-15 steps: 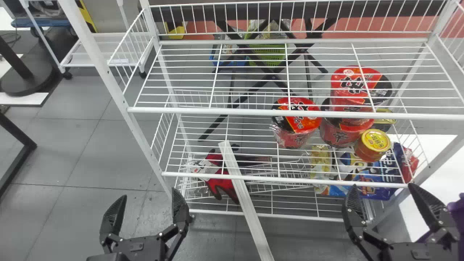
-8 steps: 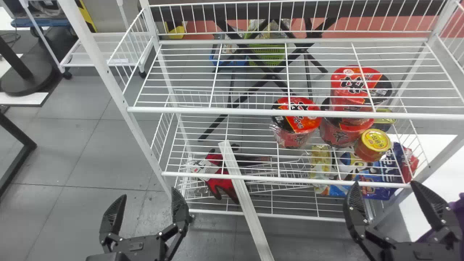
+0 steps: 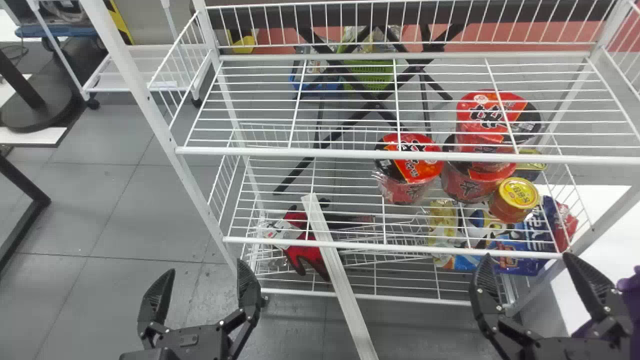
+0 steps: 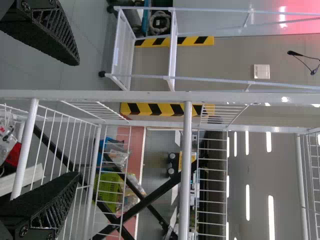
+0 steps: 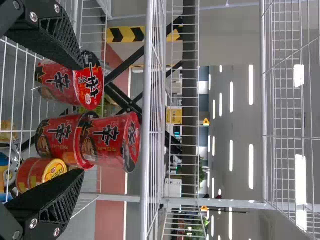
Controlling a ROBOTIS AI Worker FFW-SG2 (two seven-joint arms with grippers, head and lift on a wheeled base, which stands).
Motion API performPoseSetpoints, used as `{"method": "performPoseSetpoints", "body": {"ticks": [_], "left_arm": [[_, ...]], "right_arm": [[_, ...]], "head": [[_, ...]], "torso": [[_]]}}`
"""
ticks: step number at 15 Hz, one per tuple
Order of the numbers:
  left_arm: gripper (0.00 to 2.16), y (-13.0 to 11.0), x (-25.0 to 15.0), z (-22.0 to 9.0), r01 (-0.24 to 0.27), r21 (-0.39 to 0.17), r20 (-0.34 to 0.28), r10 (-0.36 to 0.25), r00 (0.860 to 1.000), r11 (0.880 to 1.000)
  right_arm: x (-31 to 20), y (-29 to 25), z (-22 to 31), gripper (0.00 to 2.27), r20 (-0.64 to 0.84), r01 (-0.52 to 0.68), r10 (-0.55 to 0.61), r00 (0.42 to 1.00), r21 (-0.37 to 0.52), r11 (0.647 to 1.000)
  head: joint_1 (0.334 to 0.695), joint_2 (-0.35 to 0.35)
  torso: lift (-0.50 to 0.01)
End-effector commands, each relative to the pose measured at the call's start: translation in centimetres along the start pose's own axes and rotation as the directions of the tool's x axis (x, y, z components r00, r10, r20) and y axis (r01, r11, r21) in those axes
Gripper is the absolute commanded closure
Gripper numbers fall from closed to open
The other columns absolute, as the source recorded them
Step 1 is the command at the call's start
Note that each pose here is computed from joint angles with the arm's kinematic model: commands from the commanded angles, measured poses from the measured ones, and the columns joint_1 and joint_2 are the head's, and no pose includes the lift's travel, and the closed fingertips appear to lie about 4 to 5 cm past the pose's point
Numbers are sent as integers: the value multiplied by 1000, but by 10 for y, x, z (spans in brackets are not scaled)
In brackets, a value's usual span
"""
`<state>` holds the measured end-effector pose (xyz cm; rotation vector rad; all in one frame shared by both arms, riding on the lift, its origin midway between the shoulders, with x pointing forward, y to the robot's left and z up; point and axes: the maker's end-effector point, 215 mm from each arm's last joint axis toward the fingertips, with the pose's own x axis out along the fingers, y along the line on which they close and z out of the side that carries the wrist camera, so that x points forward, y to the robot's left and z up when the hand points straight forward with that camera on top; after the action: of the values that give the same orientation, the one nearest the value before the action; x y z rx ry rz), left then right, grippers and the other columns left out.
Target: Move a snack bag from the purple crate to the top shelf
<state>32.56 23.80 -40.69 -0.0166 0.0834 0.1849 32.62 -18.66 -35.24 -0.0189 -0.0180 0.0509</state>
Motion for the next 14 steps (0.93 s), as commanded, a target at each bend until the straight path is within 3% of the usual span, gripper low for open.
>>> {"method": "performPoseSetpoints", "body": {"ticks": [1, 8, 14], "left_arm": [[-2, -1, -1, 0, 1, -1, 0, -1, 1000, 1000], [-2, -1, -1, -2, 3, 2, -5, -3, 1000, 1000], [-2, -3, 5, -6, 13, 2, -11, -13, 1000, 1000]], "right_arm": [[-1, 1, 4, 76, 14, -1, 1, 1000, 7, 1000], [-7, -9, 23, 76, 20, 14, -14, 1000, 6, 1000], [-1, -91, 80, 76, 36, 142, -140, 989, -49, 989]], "head": [[695, 90], [695, 91], [695, 6]], "torso": [[-452], [-452], [-452]]}}
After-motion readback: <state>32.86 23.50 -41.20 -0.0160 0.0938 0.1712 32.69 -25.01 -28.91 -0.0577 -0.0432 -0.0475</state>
